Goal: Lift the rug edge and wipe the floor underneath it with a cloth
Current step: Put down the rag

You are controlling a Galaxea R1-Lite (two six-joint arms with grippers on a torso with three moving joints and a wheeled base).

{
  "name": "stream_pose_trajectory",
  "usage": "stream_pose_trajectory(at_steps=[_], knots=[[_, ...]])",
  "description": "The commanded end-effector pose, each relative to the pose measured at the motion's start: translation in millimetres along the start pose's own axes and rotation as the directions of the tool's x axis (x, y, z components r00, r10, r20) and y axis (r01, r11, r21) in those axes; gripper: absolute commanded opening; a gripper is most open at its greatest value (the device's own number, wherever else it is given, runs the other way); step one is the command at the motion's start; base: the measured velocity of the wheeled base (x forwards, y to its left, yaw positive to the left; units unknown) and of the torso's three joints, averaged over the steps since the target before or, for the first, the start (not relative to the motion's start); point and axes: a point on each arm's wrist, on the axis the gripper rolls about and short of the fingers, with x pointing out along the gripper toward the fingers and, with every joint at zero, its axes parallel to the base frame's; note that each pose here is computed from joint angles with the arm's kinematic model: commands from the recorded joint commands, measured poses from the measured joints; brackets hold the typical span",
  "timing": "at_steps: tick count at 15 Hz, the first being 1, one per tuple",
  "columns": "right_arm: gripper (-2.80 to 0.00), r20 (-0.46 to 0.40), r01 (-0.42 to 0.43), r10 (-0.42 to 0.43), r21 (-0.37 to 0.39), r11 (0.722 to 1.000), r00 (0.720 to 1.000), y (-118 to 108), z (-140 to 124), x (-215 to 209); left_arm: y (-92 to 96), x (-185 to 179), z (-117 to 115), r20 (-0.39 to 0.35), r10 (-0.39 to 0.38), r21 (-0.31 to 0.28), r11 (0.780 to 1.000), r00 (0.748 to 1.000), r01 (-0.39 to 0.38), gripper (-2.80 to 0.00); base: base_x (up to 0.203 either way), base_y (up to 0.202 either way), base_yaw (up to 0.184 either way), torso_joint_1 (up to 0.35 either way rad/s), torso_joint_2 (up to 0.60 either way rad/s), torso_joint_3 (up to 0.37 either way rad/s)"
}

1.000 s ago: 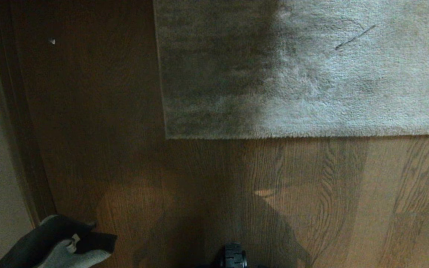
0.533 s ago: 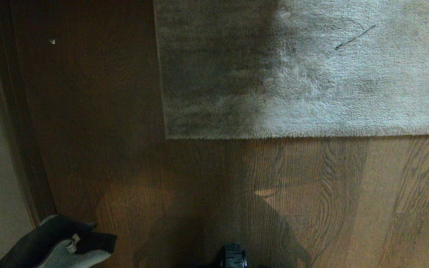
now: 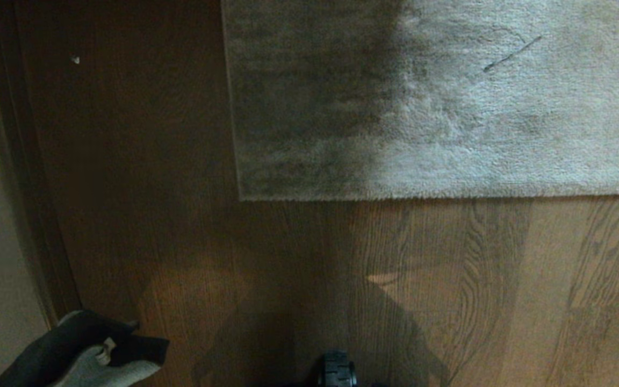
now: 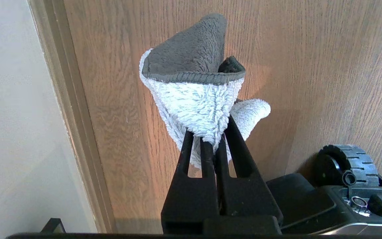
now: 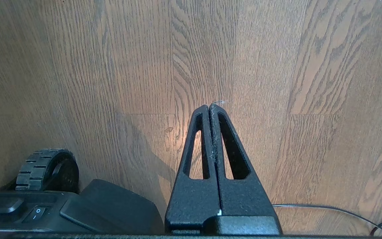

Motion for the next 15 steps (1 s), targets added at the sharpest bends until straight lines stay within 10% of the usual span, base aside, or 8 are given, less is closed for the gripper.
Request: stream_pose_trajectory(at_steps=[1, 15], knots=[[-2.8, -0.003, -0.001, 0.001, -0.001, 1.0, 1.0, 0, 0, 0, 0.0, 0, 0, -0.001, -0.001, -0.004, 1.0, 1.0, 0.001, -2.8, 0.0, 0.0, 0.0, 0.0, 0.0, 0.0], [-2.8, -0.003, 0.0, 0.0, -0.001, 1.0, 1.0, 0, 0, 0, -1.6, 7, 65, 0.012, -0.007, -0.064, 0.998, 1.0, 0.008, -2.8, 0.0, 0.0, 0.0, 0.0, 0.0, 0.0]])
